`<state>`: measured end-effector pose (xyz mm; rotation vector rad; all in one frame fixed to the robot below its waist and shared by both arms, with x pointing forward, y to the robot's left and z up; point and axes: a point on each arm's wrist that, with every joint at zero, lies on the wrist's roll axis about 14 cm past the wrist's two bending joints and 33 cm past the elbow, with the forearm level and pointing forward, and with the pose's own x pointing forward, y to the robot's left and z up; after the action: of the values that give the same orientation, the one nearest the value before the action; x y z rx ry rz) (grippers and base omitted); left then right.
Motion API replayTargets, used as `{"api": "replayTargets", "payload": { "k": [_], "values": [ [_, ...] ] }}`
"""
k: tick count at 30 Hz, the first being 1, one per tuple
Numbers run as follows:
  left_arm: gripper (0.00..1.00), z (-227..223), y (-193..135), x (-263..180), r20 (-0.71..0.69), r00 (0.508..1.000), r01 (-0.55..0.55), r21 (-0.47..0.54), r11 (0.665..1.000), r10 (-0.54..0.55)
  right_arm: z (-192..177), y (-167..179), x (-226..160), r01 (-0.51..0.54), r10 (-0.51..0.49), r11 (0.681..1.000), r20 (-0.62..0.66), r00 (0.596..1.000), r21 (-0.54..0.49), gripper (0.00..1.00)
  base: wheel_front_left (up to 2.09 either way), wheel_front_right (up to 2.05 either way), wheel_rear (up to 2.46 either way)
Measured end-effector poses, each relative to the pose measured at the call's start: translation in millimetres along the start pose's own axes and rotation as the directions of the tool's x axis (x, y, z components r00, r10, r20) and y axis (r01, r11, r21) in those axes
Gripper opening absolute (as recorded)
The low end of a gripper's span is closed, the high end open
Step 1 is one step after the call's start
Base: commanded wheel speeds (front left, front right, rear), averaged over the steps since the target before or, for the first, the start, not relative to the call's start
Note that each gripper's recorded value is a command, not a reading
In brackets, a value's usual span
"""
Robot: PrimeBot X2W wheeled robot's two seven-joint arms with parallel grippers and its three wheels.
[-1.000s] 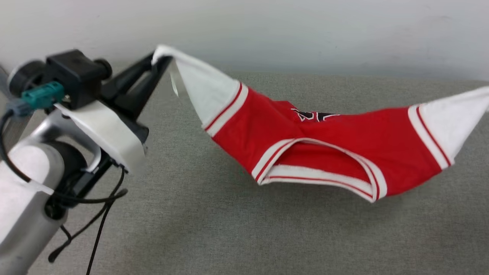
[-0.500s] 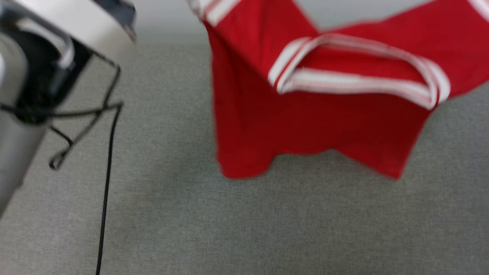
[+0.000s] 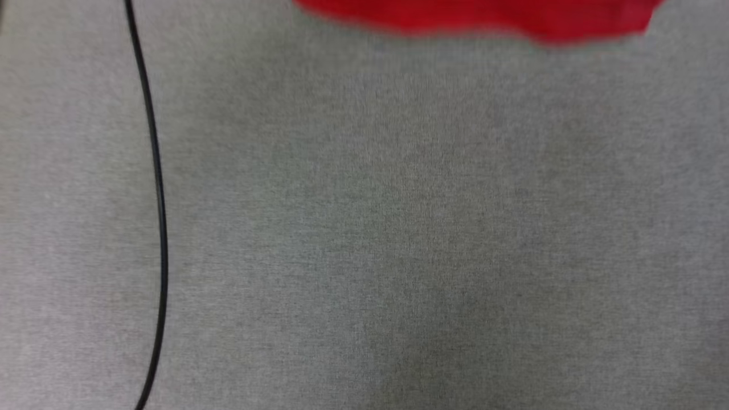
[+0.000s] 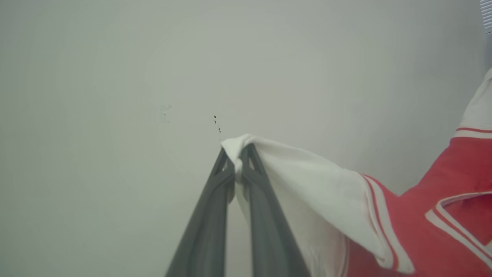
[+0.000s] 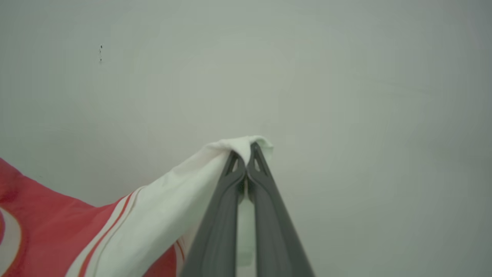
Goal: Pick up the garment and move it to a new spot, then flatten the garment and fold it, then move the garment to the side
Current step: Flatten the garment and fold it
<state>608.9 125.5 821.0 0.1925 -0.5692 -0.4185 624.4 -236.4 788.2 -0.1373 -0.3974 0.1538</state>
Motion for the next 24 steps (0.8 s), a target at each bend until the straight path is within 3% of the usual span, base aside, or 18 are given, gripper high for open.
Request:
{"api": "replayTargets", "payload": {
  "k": [6, 13, 18, 24],
  "values": [
    [0.00, -40, 31, 21, 0.018, 0.997, -0.081, -0.010, 0.997, 0.081, -30, -1, 41, 0.024, -0.024, 1.000, 0.007, 1.000, -0.006, 0.00, 0.00, 0.00, 0.00],
    [0.00, -100, 34, 15, -0.059, 0.994, -0.099, -0.051, 0.994, 0.096, -87, 11, 52, 0.006, -0.005, 1.000, -0.068, 0.998, 0.025, 0.00, 0.00, 0.00, 0.00],
    [0.00, -138, 35, -8, -0.112, 0.987, -0.123, -0.071, 0.990, 0.115, -119, 22, 44, -0.016, 0.022, 0.998, -0.110, 0.994, 0.057, 0.00, 0.00, 0.00, 0.00],
    [0.00, -157, 21, -44, -0.153, 0.982, -0.126, -0.089, 0.988, 0.111, -156, 50, 8, -0.097, 0.109, 0.993, -0.195, 0.975, 0.070, 0.00, 0.00, 0.00, 0.00]
  ]
}}
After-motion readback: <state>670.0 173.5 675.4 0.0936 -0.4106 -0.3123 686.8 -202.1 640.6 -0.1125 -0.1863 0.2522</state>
